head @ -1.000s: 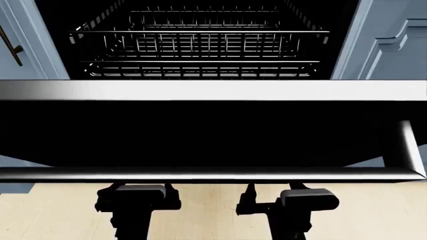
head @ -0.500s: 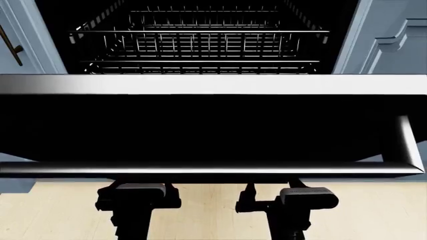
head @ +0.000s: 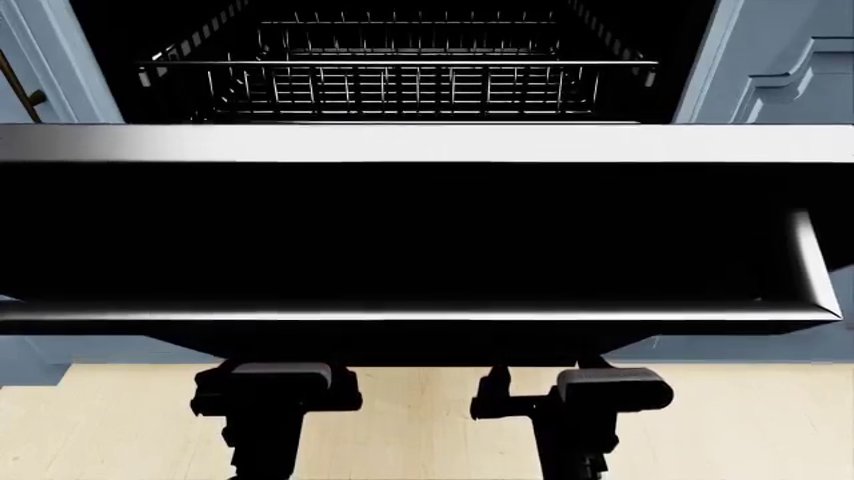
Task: Close the dishwasher door
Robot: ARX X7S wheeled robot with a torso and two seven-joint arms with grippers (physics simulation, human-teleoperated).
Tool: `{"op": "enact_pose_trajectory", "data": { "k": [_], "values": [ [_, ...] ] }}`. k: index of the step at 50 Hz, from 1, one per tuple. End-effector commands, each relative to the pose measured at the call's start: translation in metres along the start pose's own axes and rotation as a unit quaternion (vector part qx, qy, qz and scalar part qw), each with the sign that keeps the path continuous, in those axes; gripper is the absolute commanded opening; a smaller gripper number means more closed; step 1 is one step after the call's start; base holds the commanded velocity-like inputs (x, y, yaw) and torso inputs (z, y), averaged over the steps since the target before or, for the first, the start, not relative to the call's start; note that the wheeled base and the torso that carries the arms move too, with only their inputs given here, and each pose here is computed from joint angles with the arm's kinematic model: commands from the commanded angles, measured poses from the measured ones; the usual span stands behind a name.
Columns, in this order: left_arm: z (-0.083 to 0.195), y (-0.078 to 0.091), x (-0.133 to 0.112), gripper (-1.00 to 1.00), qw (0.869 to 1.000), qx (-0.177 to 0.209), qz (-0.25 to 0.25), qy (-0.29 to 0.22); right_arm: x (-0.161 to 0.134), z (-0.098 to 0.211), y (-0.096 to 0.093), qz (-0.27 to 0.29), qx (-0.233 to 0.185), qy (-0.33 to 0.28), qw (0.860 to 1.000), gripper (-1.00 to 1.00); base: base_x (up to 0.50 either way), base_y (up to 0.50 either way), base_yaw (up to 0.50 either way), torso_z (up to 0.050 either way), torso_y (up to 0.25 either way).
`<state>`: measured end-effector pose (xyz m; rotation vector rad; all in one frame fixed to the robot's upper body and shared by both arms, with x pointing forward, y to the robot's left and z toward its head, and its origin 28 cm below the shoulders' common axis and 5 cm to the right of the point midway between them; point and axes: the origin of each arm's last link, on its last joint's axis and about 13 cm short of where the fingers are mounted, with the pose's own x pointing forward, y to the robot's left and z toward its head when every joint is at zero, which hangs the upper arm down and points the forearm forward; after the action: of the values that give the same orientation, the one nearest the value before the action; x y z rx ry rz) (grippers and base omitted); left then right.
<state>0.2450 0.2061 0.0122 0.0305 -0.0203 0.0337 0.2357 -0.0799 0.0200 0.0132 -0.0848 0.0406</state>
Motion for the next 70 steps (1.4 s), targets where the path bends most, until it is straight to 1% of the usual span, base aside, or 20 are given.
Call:
{"op": "enact_pose_trajectory", "data": {
  "k": [1, 24, 51, 70],
  "values": [
    [0.007, 0.000, 0.006, 1.00, 1.000, 0.003, 0.003, -0.022, 0.013, 0.011, 0.000, 0.005, -0.012, -0.030, 0.999, 1.00, 0.00, 0.00, 0.00, 0.000, 0.000],
    [0.014, -0.001, 0.009, 1.00, 1.000, 0.006, 0.003, -0.031, 0.019, 0.017, 0.000, 0.004, -0.015, -0.040, 0.999, 1.00, 0.00, 0.00, 0.00, 0.000, 0.002],
    [0.022, 0.002, 0.022, 1.00, 0.999, 0.008, 0.007, -0.034, 0.028, 0.025, 0.000, 0.003, -0.024, -0.045, 0.999, 1.00, 0.00, 0.00, 0.00, 0.000, 0.003],
    [0.024, 0.001, 0.029, 1.00, 0.999, 0.012, 0.008, -0.035, 0.035, 0.031, -0.002, 0.001, -0.028, -0.049, 0.998, 1.00, 0.00, 0.00, 0.00, 0.000, 0.003]
  ]
}}
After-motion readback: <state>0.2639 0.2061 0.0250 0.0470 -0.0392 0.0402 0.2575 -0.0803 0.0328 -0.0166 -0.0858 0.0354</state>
